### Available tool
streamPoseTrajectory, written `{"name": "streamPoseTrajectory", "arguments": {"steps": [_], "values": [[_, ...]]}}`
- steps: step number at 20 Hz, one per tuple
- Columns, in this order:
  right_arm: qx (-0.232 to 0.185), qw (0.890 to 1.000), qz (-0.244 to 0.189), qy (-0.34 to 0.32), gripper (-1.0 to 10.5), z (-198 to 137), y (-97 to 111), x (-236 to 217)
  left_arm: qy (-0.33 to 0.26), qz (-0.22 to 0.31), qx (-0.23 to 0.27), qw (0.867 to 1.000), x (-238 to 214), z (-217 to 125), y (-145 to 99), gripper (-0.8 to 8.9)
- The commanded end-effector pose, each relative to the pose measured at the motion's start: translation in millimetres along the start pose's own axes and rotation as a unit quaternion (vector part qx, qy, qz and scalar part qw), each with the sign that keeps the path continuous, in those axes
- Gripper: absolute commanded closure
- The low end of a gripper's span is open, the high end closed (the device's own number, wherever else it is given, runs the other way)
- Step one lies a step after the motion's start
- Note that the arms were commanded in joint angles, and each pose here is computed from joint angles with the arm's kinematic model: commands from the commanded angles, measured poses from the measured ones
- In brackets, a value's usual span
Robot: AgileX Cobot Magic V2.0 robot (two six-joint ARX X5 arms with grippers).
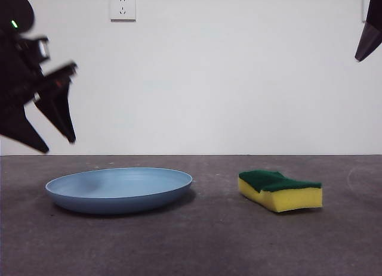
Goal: Pick up the plate,pick up the cloth,clean the plate with the cloth
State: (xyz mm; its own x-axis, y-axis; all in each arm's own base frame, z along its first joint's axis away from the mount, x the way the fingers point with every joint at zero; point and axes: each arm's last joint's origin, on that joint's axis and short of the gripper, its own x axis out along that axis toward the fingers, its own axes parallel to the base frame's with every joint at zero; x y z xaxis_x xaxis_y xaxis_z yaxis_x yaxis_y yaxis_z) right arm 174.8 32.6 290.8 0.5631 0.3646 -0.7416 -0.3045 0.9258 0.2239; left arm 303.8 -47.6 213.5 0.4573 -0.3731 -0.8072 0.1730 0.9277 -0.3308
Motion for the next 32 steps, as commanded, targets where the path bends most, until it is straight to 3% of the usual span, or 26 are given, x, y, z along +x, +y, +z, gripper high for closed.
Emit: {"name": "streamPoseTrajectory", "arguments": {"steps": [1,10,11,13,17,24,32], "values": [[0.001,1.0,0.0,-0.001,5.4,0,0,0,0.026,0.016,-0.002,1.0,22,2,2,5.52],[0.0,1.0,0.0,-0.001,5.4,1,0,0,0.075,0.026,0.003,0.997,69,-8,5,5.67],[0.0,1.0,0.0,-0.001,5.4,1,0,0,0.074,0.026,0.003,0.997,69,-8,5,6.06],[0.0,1.0,0.001,-0.002,5.4,1,0,0,0.077,0.026,0.012,0.997,69,-8,5,8.39],[-0.002,1.0,0.003,-0.005,5.4,1,1,0,0.074,0.034,0.019,0.997,67,-7,5,8.21],[-0.036,0.999,0.03,0.019,5.4,29,16,24,-0.022,0.019,0.048,0.998,-9,5,-22,8.21],[-0.093,0.99,0.024,0.101,6.0,62,32,111,-0.105,0.004,0.078,0.991,-109,-19,-50,8.21]]}}
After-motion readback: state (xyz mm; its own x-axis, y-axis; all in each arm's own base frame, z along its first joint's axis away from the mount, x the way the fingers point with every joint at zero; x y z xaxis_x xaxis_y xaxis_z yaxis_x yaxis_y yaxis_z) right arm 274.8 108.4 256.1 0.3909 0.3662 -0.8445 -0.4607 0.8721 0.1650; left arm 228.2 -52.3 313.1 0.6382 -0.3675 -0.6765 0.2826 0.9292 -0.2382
